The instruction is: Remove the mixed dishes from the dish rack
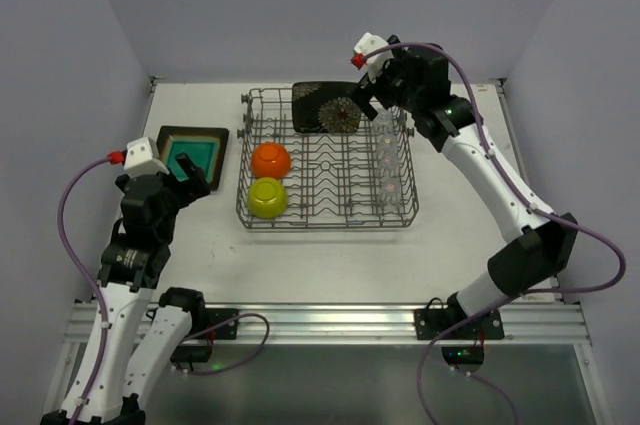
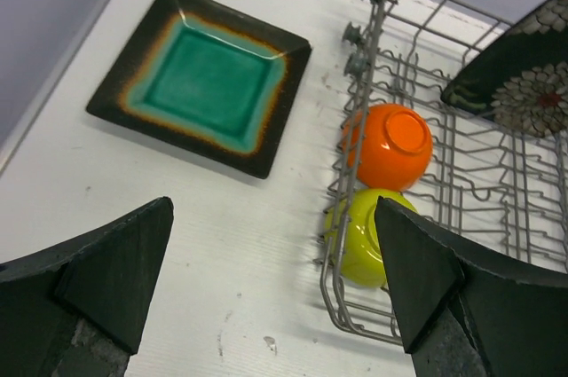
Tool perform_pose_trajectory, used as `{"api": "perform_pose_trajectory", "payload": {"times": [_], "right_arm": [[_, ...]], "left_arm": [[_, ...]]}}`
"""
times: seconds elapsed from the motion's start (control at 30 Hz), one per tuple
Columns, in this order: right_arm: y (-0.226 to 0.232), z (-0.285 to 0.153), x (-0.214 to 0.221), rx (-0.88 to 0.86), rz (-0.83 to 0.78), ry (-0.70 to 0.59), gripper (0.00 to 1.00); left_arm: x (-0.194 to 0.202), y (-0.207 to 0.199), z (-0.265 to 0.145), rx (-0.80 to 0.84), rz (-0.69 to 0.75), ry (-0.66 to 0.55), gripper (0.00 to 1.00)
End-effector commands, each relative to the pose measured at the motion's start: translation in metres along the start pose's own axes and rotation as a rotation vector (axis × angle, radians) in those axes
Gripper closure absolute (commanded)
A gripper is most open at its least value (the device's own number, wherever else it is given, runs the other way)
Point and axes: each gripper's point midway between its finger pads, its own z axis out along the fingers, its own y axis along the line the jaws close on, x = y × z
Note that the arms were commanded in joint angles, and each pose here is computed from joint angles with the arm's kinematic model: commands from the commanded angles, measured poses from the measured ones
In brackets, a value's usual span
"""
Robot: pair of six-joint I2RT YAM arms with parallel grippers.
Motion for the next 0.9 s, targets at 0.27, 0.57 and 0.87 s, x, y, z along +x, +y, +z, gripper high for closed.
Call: {"api": "perform_pose_trajectory", "payload": {"times": [0.27, 0.57, 0.87], "right_arm": [[-0.021, 0.071, 0.020, -0.087, -0.415, 0.155, 0.08], [0.001, 0.122, 0.012, -0.240, -0.483, 0.034, 0.07], [0.020, 0.147, 0.018, -0.312, -0.476, -0.004, 0.06]], "left_arm": [[-0.009, 0.018, -0.002, -0.092, 0.018, -0.069, 0.00], [-0.005, 0.013, 0.001, -0.064, 0.027, -0.055, 0.00], [-0.002, 0.007, 0.003, -0.037, 0.037, -0.041, 0.00]]}}
